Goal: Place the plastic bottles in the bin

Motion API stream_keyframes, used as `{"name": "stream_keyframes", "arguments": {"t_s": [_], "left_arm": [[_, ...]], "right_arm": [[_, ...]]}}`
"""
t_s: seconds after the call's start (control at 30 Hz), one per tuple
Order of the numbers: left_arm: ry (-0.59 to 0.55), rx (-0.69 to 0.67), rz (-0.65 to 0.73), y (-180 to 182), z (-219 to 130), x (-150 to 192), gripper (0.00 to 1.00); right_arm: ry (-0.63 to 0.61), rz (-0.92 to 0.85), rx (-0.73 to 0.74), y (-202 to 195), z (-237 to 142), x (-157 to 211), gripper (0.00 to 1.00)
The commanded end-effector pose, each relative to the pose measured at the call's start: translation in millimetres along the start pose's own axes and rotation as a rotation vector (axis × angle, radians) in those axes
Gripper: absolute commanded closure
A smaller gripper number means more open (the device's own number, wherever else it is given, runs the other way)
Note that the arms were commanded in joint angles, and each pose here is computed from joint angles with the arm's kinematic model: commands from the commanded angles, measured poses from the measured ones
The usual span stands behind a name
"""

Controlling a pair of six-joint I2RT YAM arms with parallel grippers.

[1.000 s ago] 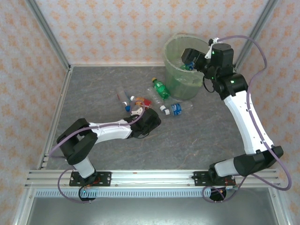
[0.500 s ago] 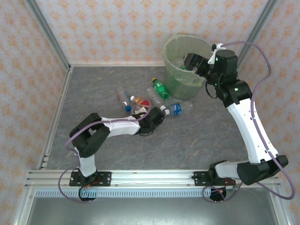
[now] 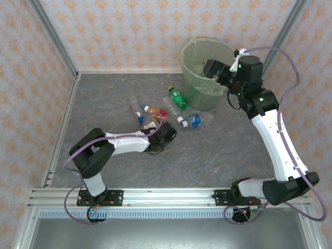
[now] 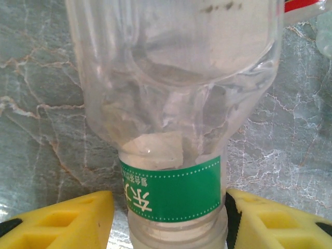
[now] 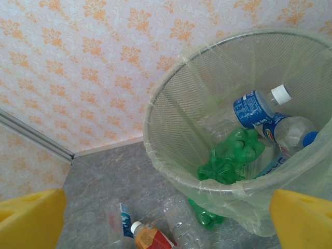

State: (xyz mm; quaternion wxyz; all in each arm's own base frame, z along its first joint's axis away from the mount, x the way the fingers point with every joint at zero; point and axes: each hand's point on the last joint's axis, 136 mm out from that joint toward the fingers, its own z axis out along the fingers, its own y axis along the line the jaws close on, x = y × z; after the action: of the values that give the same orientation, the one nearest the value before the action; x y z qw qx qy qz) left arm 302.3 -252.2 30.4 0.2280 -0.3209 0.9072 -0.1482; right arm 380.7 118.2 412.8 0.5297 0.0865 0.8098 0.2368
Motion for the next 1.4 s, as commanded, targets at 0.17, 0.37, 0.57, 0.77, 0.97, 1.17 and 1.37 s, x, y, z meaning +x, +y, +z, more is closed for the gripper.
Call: {"name": "stream_keyframes", "arguments": {"t_s": [0.17,0.37,0.57,0.77,0.97,1.17,1.37], "left_arm": [[-0.024,-0.003,0.075,5,4,-10,0.56],[-0.047,0.022,0.094,3,-13,-17,0.65],[-0.101,0.068,0.169,-1,-47,-23,0.66],[-0.171,0.180,0.298,-19,-89,-32,0.66],[-0.299,0.341,0.457,-47,-140,-54,0.66],[-0.397,0.386,0.654,-67,-179,-70,0.66],[-0.468,0.432,0.762,-78,-209,-79,0.67]], "right_arm": [[-0.017,0.017,-0.089,20,-2,-9,0.00],[0.003,0.040,-0.134,28,3,-7,0.00],[0.064,0.060,-0.229,46,13,0,0.00],[0.122,0.062,-0.333,68,21,6,0.10],[0.207,0.001,-0.395,100,30,26,0.12],[0.321,-0.066,-0.443,137,43,63,0.15],[0.413,-0.111,-0.482,165,52,91,0.16]]}}
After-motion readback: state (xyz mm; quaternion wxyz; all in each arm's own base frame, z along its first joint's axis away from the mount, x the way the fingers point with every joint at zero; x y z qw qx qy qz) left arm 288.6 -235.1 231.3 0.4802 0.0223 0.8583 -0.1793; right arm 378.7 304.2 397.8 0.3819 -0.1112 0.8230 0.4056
